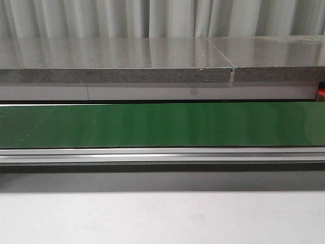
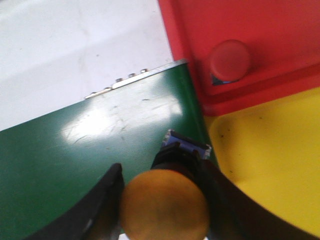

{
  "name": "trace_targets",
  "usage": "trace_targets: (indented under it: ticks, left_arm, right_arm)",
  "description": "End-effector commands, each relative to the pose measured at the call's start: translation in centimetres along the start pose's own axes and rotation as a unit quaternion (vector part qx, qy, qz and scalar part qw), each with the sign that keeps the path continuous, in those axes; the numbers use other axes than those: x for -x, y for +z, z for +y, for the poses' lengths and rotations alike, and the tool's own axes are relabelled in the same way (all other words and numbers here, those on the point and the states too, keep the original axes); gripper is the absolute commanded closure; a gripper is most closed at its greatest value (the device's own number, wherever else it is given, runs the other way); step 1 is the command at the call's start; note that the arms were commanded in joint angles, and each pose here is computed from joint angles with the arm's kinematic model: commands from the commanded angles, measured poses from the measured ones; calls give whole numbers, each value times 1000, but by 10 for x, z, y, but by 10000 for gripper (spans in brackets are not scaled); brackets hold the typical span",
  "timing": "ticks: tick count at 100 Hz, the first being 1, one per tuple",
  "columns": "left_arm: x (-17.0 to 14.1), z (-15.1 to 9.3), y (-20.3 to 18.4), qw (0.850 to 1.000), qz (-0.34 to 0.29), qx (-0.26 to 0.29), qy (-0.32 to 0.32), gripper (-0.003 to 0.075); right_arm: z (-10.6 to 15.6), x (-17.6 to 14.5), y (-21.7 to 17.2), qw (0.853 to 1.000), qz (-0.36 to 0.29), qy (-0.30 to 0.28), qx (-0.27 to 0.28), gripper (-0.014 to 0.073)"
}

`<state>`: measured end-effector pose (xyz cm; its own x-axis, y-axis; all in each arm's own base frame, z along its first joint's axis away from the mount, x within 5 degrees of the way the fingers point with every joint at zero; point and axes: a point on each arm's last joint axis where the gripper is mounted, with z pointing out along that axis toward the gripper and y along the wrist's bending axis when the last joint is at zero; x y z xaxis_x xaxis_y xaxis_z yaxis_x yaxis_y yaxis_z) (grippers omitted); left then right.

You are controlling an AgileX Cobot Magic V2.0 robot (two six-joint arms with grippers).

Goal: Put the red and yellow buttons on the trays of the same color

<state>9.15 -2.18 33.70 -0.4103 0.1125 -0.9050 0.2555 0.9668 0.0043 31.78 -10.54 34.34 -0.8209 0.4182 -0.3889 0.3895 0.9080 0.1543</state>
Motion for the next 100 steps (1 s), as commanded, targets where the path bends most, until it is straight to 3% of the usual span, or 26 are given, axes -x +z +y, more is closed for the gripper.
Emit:
trace_targets:
  ticks: [1,26,63,100]
  left_arm:
    - [13,0,-4,999,-44,0,-10,741]
    - [13,0,-4,999,-44,0,-10,741]
    - [13,0,-4,999,-44,0,-10,741]
    - [13,0,-4,999,-44,0,-10,741]
  right_arm:
    - [-15,2,-22,998,-50,27,-8,378]
    - [-62,-10,10,990,-63,121,-32,378]
    - [-73,-40,62,987,-71,142,-39,378]
    - [-75,-43,79,982,-88,162,-29,377]
